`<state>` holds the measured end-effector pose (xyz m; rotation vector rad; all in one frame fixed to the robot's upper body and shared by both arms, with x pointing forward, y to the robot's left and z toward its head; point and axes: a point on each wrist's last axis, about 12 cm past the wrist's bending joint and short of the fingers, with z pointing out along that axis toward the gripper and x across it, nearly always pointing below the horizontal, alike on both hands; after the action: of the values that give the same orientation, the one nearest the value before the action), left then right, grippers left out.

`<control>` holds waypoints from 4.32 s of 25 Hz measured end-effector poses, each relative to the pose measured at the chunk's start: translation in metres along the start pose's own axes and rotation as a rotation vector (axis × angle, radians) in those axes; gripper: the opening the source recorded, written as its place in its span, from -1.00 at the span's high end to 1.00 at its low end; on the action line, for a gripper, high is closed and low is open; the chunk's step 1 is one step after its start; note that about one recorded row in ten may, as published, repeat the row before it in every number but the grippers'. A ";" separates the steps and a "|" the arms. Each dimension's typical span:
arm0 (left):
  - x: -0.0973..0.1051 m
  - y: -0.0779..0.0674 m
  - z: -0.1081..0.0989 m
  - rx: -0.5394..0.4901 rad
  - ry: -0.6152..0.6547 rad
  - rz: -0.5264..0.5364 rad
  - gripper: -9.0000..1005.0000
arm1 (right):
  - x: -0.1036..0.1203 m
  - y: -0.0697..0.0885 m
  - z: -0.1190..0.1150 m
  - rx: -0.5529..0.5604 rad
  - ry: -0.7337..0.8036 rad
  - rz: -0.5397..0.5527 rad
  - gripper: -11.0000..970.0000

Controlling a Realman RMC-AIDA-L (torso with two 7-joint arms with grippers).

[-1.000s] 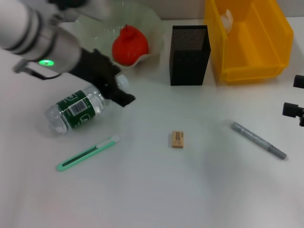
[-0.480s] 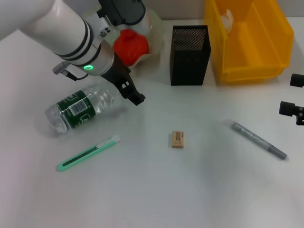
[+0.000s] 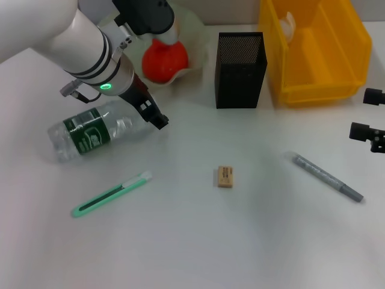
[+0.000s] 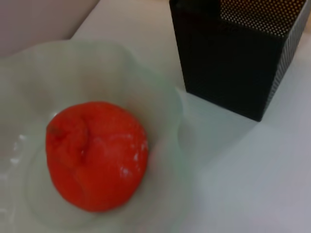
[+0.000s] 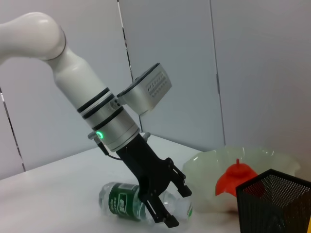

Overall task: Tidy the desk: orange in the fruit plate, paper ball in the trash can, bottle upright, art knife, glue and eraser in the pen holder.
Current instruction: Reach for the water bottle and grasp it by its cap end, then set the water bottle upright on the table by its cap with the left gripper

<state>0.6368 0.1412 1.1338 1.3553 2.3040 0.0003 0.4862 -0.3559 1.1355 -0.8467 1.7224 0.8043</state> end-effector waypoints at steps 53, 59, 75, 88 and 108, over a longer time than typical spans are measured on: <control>0.047 0.004 -0.068 0.025 -0.313 -0.116 0.11 | -0.011 -0.004 0.010 -0.021 -0.020 0.010 -0.72; 0.093 0.012 -0.098 0.026 -0.525 -0.280 0.11 | -0.019 -0.007 0.017 -0.039 -0.026 0.001 -0.72; 0.144 0.011 -0.080 0.079 -0.757 -0.440 0.09 | -0.027 -0.010 0.024 -0.057 -0.032 -0.004 -0.72; 0.148 0.007 -0.067 0.093 -0.756 -0.415 0.08 | -0.024 -0.009 0.026 -0.063 -0.029 0.006 -0.72; 0.151 0.001 -0.069 0.108 -0.798 -0.348 -0.12 | -0.024 -0.010 0.026 -0.064 -0.027 0.007 -0.72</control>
<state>0.5490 0.2823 1.1368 0.7645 1.8137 -0.6585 0.5127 -0.3354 1.1507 -0.8697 1.6841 0.8763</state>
